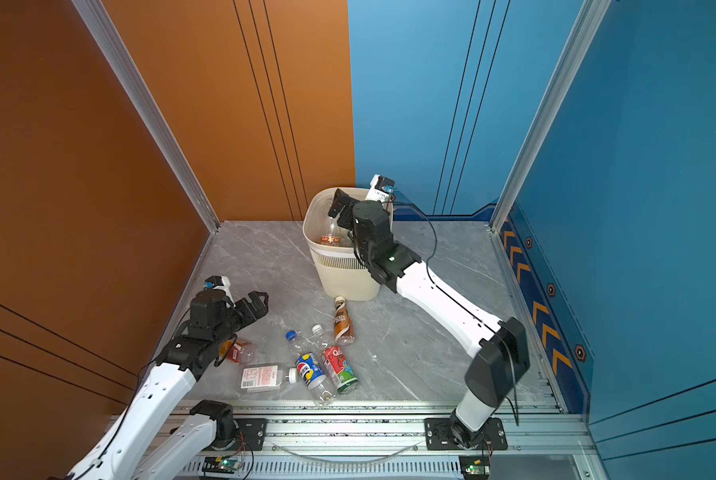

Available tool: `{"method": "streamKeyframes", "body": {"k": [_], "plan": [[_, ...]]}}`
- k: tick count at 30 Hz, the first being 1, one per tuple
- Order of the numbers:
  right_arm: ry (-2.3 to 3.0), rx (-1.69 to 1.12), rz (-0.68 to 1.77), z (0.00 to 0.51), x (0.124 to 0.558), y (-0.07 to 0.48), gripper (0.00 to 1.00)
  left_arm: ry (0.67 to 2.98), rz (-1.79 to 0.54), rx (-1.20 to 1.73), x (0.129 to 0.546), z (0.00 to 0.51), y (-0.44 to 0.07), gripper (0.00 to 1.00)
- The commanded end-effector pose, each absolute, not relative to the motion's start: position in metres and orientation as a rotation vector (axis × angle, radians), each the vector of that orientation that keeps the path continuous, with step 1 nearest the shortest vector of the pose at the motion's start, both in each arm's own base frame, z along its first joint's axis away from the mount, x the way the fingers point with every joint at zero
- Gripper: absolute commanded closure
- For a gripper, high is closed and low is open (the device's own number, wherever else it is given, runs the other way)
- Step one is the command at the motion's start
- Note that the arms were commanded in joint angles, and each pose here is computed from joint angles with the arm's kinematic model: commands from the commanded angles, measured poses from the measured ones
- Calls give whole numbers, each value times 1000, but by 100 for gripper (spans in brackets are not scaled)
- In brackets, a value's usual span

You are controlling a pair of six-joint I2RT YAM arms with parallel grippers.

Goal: Put the plastic bottles in the bin
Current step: 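Open the right gripper to drop the bottle into the basket, then reach the left gripper to the yellow-label tea bottle while right draws back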

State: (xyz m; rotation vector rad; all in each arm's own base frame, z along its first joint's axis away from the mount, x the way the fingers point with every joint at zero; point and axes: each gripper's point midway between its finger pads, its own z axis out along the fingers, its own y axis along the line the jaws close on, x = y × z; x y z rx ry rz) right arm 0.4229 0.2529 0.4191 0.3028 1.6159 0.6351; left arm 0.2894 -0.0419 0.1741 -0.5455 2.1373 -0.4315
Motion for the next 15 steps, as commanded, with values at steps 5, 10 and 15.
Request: {"method": "streamKeyframes", "body": {"k": [5, 10, 15], "plan": [[1753, 337, 507, 327, 343, 174, 0, 2209, -431, -564, 286, 161, -43, 2], [1919, 464, 433, 240, 306, 127, 0, 2249, -381, -599, 279, 159, -37, 2], [1923, 498, 413, 227, 299, 105, 0, 2272, -285, -741, 260, 167, -19, 1]]}}
